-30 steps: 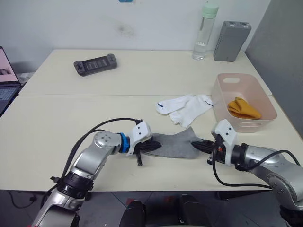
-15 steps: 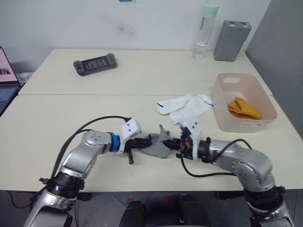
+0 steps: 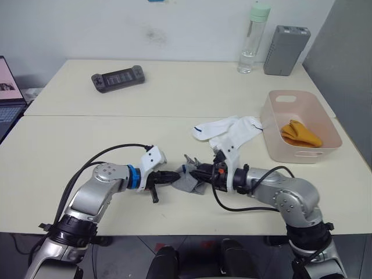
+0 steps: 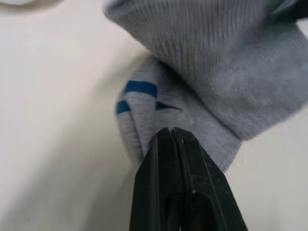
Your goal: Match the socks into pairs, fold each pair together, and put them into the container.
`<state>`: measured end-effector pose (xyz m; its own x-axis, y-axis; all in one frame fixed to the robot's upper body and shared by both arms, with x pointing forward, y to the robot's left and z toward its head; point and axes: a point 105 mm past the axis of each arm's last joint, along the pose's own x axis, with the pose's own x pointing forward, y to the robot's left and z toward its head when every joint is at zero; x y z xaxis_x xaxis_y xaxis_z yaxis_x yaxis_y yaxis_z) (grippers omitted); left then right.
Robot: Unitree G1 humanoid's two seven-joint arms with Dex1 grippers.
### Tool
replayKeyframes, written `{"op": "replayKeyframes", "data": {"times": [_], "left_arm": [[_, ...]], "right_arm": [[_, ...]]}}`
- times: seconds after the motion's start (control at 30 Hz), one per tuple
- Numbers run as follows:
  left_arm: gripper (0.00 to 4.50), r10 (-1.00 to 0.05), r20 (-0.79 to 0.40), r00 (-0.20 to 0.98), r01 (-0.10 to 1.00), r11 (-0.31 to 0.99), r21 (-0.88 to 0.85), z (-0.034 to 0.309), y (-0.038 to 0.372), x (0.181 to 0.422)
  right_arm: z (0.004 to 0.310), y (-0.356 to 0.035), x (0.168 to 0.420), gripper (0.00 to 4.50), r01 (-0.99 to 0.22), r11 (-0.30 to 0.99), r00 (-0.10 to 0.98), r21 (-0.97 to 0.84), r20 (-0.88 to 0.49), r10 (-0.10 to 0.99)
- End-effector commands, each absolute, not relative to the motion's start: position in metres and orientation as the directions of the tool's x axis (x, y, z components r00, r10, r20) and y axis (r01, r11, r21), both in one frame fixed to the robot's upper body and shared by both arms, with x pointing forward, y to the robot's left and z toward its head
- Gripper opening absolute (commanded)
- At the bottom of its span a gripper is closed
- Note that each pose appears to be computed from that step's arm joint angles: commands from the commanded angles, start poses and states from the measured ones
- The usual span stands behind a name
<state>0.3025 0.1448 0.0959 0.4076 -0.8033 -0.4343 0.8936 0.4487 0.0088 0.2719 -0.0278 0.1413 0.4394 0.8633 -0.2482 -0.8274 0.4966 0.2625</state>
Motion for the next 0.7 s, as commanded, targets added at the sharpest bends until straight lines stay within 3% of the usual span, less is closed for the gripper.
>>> {"op": "replayKeyframes", "data": {"times": [0.03,0.17,0.23,0.33,0.5,0.67,0.7], "left_arm": [[0.00,-0.813,-0.353,0.462,0.867,0.498,-0.012,0.123,0.159,0.311],[0.00,-0.790,-0.314,0.527,0.830,0.558,-0.009,0.140,0.173,0.323],[0.00,-0.790,-0.281,0.545,0.823,0.568,-0.001,0.152,0.175,0.331],[0.00,-0.829,-0.270,0.489,0.867,0.495,0.051,0.163,0.159,0.331],[0.00,-0.896,-0.321,0.308,0.951,0.275,0.143,0.167,0.124,0.312],[0.00,-0.894,-0.405,0.193,0.977,0.138,0.160,0.146,0.109,0.294],[0.00,-0.873,-0.453,0.178,0.979,0.110,0.172,0.134,0.110,0.293]], "right_arm": [[0.173,-0.033,0.257,2.83,-0.879,0.408,0.390,0.247,-0.122,0.913],[0.172,-0.044,0.271,4.24,-0.842,0.510,0.493,0.178,-0.132,0.860],[0.164,-0.047,0.281,4.16,-0.819,0.561,0.542,0.122,-0.157,0.825],[0.151,-0.044,0.291,3.44,-0.806,0.588,0.568,0.062,-0.193,0.800],[0.125,-0.032,0.297,1.77,-0.828,0.557,0.552,-0.068,-0.272,0.788],[0.109,-0.028,0.306,0.01,-0.813,0.578,0.570,-0.075,-0.311,0.761],[0.107,-0.027,0.308,0.01,-0.808,0.585,0.575,-0.074,-0.320,0.753]]}}
